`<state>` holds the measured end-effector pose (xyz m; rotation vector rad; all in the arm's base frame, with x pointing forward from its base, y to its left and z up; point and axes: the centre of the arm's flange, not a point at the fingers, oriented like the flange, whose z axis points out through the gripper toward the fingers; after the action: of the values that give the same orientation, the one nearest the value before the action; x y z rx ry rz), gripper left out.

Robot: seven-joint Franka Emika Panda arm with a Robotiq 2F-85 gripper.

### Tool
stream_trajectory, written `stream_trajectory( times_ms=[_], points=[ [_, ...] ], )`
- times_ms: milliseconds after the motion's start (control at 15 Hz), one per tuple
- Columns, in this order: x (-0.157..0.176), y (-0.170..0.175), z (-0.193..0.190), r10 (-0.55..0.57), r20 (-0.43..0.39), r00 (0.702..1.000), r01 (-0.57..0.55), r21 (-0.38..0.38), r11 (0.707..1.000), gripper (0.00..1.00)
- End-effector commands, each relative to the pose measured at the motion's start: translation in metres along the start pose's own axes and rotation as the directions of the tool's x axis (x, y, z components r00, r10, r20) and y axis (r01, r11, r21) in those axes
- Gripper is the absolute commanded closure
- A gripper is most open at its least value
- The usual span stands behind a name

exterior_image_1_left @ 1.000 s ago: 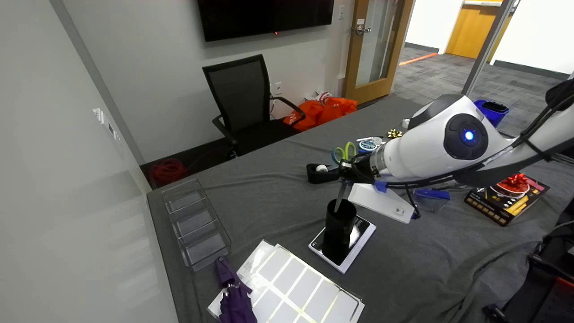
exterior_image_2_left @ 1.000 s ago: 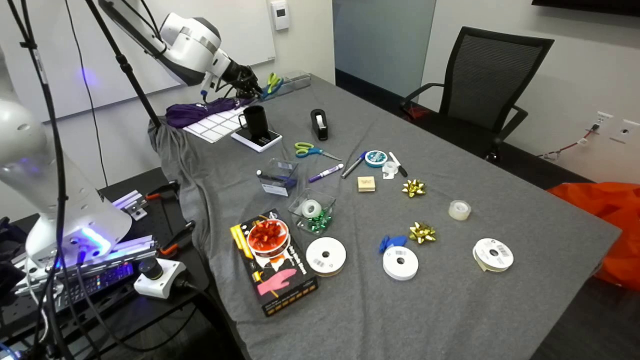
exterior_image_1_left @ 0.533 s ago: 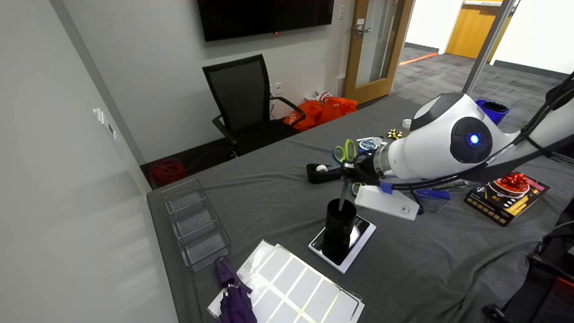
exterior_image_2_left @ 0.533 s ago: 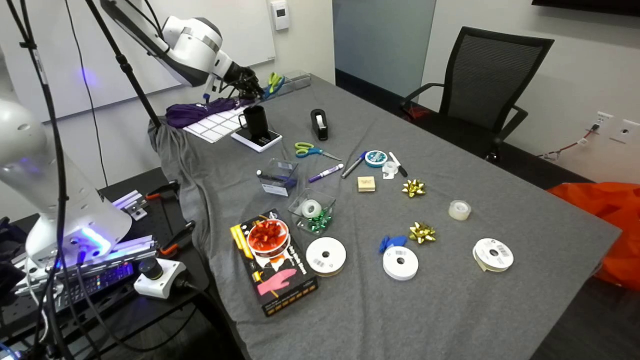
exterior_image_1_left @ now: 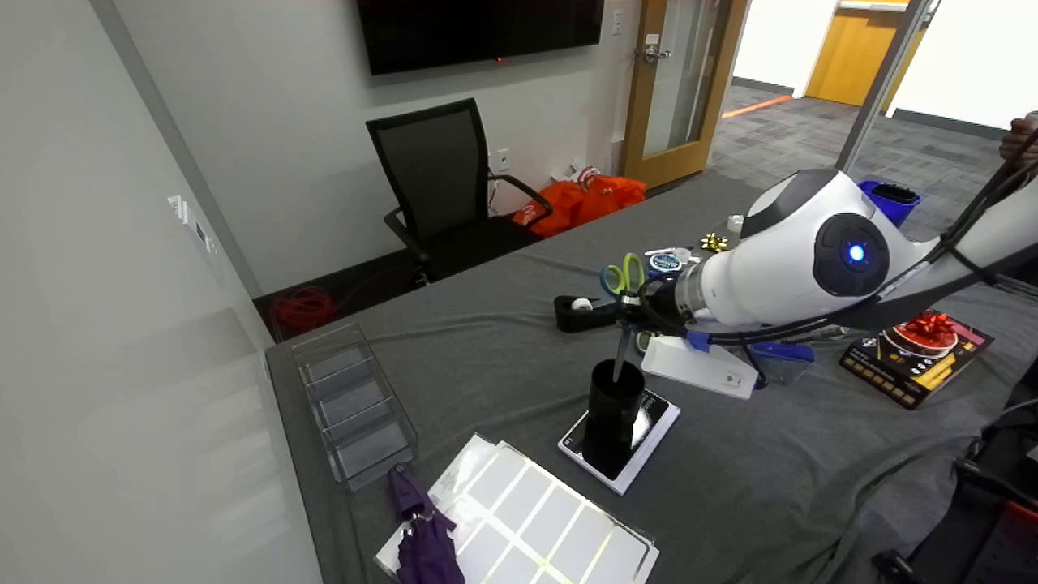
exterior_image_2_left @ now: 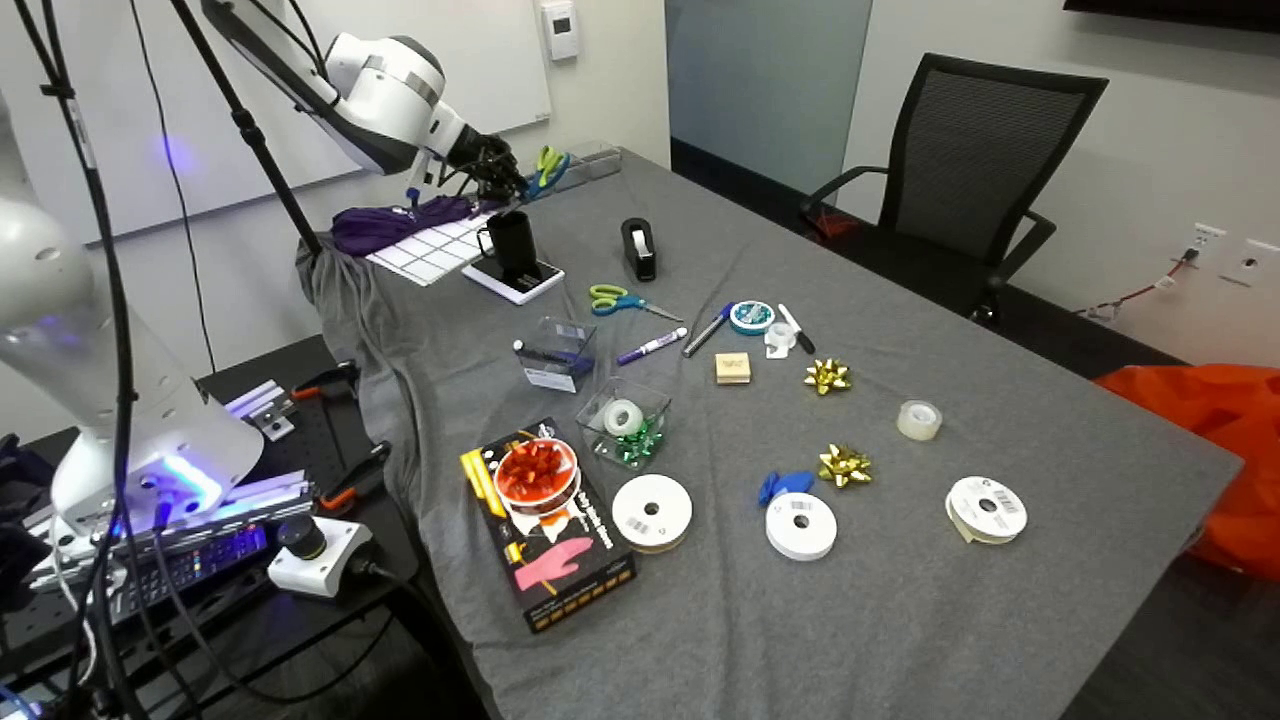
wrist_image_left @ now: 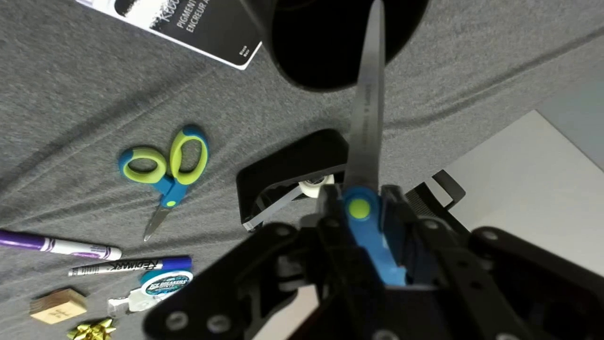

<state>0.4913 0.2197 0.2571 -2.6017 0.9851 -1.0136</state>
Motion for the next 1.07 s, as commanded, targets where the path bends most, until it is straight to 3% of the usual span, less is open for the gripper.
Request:
stream_trajectory(
  times_ms=[0, 533, 1000],
  points=[
    [0.003, -0.005, -0.01, -0.022, -0.04, 0.999, 0.023, 0.041, 0.999, 0.94],
    [-0.006, -0.018, -0.033, -0.15, -0.107, 0.983, 0.161, 0.108, 0.981, 0.94],
    [-0.023, -0.005, -0.025, -0.306, -0.223, 0.925, 0.33, 0.079, 0.941, 0.94]
  ],
)
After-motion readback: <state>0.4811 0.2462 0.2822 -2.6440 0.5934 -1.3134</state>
